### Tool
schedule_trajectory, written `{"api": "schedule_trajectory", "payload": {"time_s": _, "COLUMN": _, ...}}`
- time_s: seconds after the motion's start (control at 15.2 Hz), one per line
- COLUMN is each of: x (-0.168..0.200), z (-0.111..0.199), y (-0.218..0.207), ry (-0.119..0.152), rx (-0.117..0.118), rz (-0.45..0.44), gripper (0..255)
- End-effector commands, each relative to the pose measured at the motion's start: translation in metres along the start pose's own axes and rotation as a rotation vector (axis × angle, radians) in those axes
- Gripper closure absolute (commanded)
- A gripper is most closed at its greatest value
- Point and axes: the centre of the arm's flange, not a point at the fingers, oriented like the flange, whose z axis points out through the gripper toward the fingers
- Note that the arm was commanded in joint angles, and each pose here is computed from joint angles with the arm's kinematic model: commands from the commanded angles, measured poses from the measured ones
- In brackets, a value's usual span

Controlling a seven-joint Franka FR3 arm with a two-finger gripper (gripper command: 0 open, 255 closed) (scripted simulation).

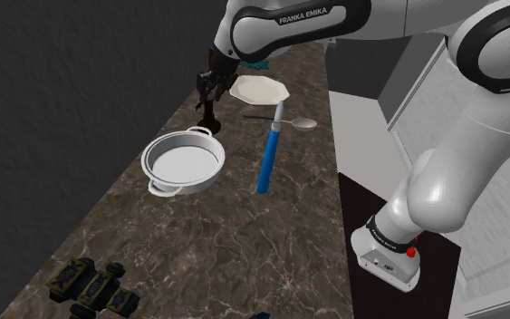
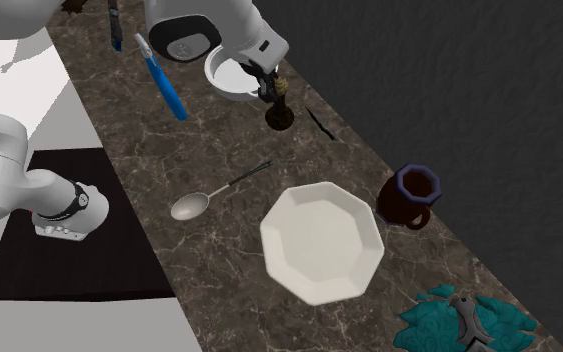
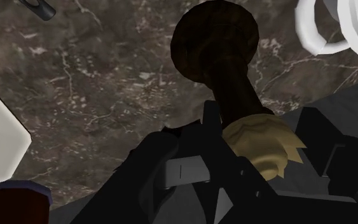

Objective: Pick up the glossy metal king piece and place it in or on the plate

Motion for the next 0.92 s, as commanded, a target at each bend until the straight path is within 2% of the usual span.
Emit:
{"api": "schedule_trajectory", "payload": {"time_s": 0.0, "x": 0.0, "z": 0.001, "y": 0.0, "ry": -0.003, "rx": -0.001, "rz": 0.0, "gripper": 255}}
{"api": "schedule_trajectory", "payload": {"time_s": 0.2, "x": -0.001, "z": 0.001, "y": 0.0, "ry": -0.003, "rx": -0.001, "rz": 0.0, "gripper": 255}}
{"api": "schedule_trajectory", "payload": {"time_s": 0.86, "x": 0.015, "z": -0.048, "y": -0.01, "ry": -0.003, "rx": -0.001, "rz": 0.0, "gripper": 255}}
